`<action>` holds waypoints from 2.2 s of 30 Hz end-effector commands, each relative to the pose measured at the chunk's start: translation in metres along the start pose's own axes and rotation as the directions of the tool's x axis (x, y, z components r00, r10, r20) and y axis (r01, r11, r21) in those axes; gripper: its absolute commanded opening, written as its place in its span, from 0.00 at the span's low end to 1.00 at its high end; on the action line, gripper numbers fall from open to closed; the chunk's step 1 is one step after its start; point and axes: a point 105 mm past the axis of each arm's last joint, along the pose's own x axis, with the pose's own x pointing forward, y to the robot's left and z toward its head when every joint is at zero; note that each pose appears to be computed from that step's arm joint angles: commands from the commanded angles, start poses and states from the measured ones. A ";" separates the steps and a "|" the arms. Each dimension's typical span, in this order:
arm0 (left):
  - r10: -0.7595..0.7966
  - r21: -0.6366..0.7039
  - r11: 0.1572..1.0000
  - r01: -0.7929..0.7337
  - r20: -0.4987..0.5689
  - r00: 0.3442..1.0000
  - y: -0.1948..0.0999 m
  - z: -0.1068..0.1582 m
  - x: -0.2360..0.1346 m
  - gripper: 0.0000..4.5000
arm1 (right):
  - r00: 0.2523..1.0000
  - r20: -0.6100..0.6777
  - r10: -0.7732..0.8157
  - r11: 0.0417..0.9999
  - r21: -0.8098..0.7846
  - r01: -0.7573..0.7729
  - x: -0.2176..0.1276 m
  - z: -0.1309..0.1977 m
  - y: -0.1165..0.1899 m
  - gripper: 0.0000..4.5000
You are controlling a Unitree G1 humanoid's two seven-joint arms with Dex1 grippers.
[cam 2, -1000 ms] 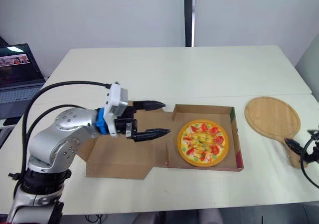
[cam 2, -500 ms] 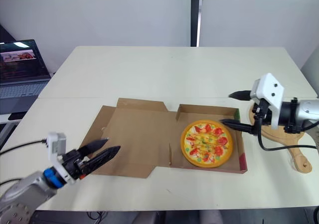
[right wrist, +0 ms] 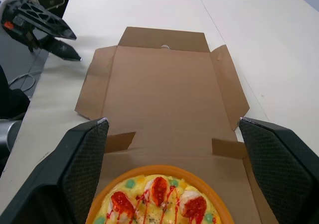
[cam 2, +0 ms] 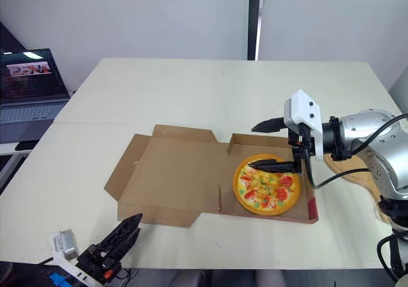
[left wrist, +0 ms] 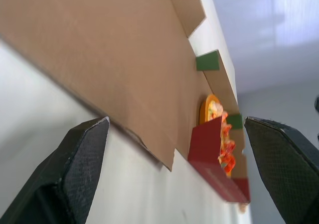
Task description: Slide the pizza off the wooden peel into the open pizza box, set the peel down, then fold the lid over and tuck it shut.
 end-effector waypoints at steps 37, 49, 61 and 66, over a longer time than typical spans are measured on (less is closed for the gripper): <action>0.054 -0.173 0.985 -0.010 0.251 0.966 0.006 0.010 0.031 0.25 | 0.999 0.007 0.043 0.998 -0.054 -0.042 0.001 0.016 0.002 1.00; 0.014 -0.064 0.998 0.001 0.232 0.973 0.001 0.016 0.033 0.00 | 1.000 0.012 0.020 0.999 -0.050 -0.019 0.002 0.014 -0.001 1.00; -0.132 0.142 0.984 0.108 0.170 0.977 -0.036 0.032 0.039 0.00 | 0.900 -0.077 -0.429 0.902 -0.083 0.423 -0.032 -0.021 -0.064 0.87; -0.178 0.190 0.970 0.153 0.121 0.977 -0.047 0.034 0.047 0.00 | 0.714 -0.260 -0.650 0.760 -0.203 0.618 -0.066 -0.061 -0.095 0.49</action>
